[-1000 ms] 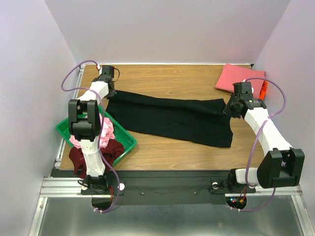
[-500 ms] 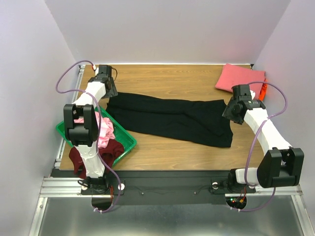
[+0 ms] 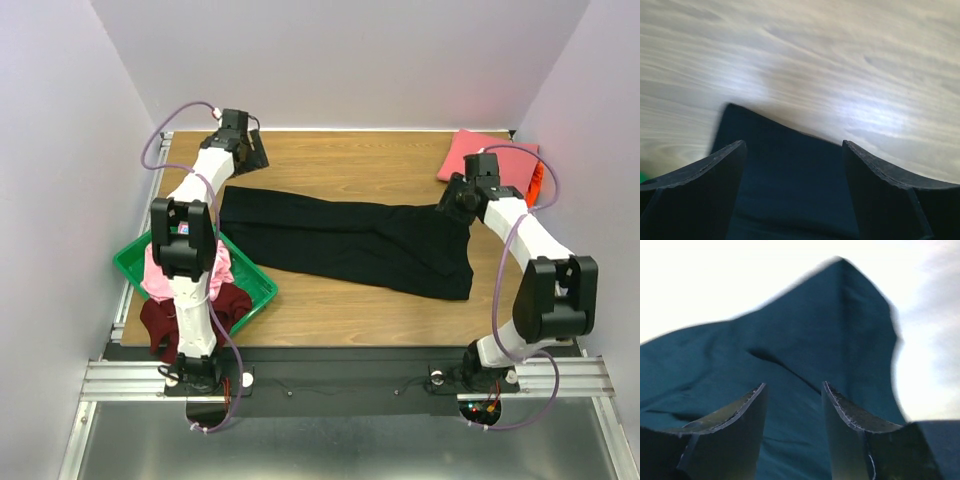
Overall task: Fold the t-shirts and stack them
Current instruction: Fold the tshirt
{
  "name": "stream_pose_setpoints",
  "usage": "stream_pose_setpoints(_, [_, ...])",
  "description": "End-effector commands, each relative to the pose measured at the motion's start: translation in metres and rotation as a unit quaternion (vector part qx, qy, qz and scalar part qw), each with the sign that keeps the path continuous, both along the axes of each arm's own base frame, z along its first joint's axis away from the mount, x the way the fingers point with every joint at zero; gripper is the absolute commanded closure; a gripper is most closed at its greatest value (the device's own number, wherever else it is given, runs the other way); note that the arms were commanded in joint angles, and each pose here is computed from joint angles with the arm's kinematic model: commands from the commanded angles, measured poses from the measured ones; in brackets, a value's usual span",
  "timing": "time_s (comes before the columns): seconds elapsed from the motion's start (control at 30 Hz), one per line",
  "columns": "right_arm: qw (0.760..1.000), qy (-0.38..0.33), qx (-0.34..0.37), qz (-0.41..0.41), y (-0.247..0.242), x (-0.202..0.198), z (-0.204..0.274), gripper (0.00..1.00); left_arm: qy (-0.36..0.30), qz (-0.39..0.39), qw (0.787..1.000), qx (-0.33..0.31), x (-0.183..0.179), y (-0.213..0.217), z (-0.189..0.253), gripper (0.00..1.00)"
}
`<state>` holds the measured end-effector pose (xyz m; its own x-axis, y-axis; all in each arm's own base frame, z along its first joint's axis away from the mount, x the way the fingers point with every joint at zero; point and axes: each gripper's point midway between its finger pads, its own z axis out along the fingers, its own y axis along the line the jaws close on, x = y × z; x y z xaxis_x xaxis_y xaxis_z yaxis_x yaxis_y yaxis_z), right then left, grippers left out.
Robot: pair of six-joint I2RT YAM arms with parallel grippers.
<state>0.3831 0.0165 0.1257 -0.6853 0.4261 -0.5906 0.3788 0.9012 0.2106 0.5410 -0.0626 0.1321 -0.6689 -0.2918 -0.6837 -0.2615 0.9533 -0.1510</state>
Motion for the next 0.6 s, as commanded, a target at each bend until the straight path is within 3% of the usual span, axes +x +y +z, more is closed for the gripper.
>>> stream_pose_setpoints(0.0, [0.992,-0.079,0.067,0.071,0.036,0.047,0.011,0.48,0.032,-0.014,0.997,-0.066,-0.008,-0.020,-0.025,0.11])
stream_pose_setpoints(0.33, [0.989,-0.064,0.081,0.104,0.048,0.084,-0.039,0.51,0.085,-0.029,0.990,-0.109,-0.027,-0.037,-0.075,0.12])
stream_pose_setpoints(0.57, [0.997,-0.015,0.063,0.047,0.030,0.082,-0.085,0.52,0.105,-0.024,0.988,-0.113,-0.024,-0.039,-0.099,0.11])
